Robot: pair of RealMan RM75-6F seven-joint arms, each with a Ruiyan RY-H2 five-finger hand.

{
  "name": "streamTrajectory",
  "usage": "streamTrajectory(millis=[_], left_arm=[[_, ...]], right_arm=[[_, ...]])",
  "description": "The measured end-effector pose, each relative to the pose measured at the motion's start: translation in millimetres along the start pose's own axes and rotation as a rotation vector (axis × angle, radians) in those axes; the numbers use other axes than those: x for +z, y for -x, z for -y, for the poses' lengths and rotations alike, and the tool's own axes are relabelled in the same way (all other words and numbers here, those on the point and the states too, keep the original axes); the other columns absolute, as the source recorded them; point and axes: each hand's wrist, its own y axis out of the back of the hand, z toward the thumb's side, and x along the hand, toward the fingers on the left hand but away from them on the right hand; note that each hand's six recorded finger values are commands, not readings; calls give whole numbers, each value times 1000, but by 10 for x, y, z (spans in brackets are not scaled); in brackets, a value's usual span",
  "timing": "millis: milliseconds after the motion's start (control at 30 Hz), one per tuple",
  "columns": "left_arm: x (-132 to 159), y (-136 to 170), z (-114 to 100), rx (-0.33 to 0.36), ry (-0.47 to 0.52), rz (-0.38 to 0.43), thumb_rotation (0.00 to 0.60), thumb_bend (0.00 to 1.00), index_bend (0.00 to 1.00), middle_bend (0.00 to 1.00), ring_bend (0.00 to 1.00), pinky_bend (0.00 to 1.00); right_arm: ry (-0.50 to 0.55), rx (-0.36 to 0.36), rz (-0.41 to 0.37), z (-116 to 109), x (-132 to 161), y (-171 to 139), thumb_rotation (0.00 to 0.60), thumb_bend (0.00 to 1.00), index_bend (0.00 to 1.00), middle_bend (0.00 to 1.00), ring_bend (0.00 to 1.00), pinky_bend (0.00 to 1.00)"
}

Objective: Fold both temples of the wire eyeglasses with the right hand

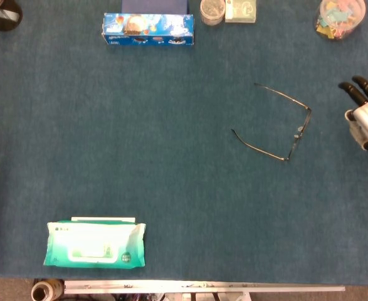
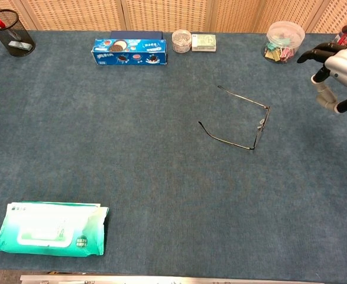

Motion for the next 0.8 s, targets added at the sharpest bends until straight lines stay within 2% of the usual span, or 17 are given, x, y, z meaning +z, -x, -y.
streamTrajectory(millis=[133, 300, 500, 667, 800], left_arm=[[-3, 3, -4, 1, 1, 0, 600, 675, 486, 504, 539, 708], [-5, -1, 3, -3, -1, -1, 600, 675, 486, 504, 539, 708], [-2, -3, 9, -5, -2, -2, 600, 675, 486, 504, 539, 708], [-2, 3, -2, -2, -1, -1, 600, 675, 486, 504, 539, 708], [-1, 7, -7, -1, -1, 1, 600, 675, 486, 504, 539, 708]], right_arm=[[-1, 3, -8, 13, 20, 9, 600, 59, 0, 123, 66, 267], [-3, 13, -15, 39, 31, 28, 600, 47, 0, 120, 62, 246], [5, 65, -45, 129, 87, 76, 600, 219, 3, 131, 62, 242], [-3, 112, -83, 209, 162, 147, 600, 284, 89, 161, 62, 242], [-14, 151, -113, 287, 239, 205, 600, 364, 102, 169, 62, 241]])
